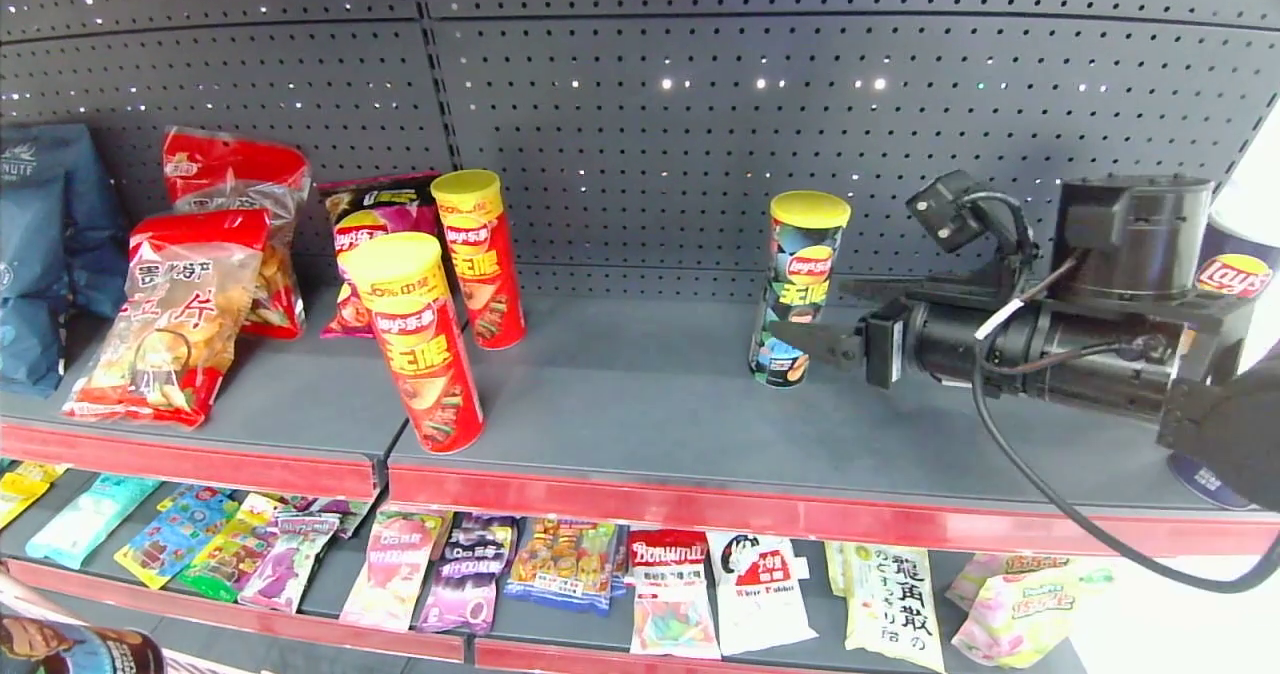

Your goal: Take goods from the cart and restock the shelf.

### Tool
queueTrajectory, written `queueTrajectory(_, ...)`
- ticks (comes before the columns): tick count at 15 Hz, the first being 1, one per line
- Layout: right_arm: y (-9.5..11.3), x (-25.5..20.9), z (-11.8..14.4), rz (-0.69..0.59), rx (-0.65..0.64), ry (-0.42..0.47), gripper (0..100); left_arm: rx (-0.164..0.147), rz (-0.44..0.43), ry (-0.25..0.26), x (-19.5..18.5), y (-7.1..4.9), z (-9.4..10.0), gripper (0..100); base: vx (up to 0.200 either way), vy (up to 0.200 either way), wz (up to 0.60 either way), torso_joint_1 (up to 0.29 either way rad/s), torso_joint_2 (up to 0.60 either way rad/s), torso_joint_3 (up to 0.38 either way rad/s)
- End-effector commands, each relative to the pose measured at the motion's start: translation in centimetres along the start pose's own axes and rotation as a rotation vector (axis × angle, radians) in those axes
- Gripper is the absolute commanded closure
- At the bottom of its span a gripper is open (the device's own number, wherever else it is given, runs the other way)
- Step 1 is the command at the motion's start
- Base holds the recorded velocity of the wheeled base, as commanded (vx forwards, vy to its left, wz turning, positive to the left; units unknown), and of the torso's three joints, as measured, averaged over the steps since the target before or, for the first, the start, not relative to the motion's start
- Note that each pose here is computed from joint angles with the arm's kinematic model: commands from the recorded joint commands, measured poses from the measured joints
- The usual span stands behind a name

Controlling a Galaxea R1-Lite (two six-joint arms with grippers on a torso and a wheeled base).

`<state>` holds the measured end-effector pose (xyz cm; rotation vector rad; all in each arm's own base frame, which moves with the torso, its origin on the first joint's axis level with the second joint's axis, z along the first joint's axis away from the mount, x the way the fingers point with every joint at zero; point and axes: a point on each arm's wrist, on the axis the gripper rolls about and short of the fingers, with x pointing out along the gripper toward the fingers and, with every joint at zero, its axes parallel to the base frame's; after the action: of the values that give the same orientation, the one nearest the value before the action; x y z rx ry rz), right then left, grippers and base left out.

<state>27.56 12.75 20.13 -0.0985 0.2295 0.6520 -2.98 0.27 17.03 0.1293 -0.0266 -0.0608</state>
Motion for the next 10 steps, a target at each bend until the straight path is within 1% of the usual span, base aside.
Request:
queueTrajectory(1,-0.6,1.8,-0.6,-0.038,0.006,0.028,0,0.000,0.000,-0.001,0.0,0.0,0.1,100,0.000,0.000,0.00,0.000,0.00,0.000)
queueTrajectory(4,-1.0,2.6,-0.6,-0.050,0.007,0.028,0,0.000,-0.003,0.005,0.1,0.0,0.0,100,0.000,0.000,0.00,0.000,0.00,0.000)
queueTrajectory(6,-1.8,3.6,-0.5,-0.092,0.011,0.027,0,0.000,-0.003,0.005,0.1,0.0,0.0,100,0.000,0.000,0.00,0.000,0.00,0.000)
queueTrajectory(8,-2.4,4.2,-0.3,-0.108,0.015,0.019,0,0.000,-0.001,0.003,0.1,0.0,0.1,100,0.000,0.000,0.00,0.000,0.00,0.000)
queueTrajectory(10,-3.3,5.2,0.4,-0.136,0.012,-0.005,0,0.000,-0.002,0.002,0.1,0.0,0.0,100,0.000,0.000,0.00,0.000,0.00,0.000)
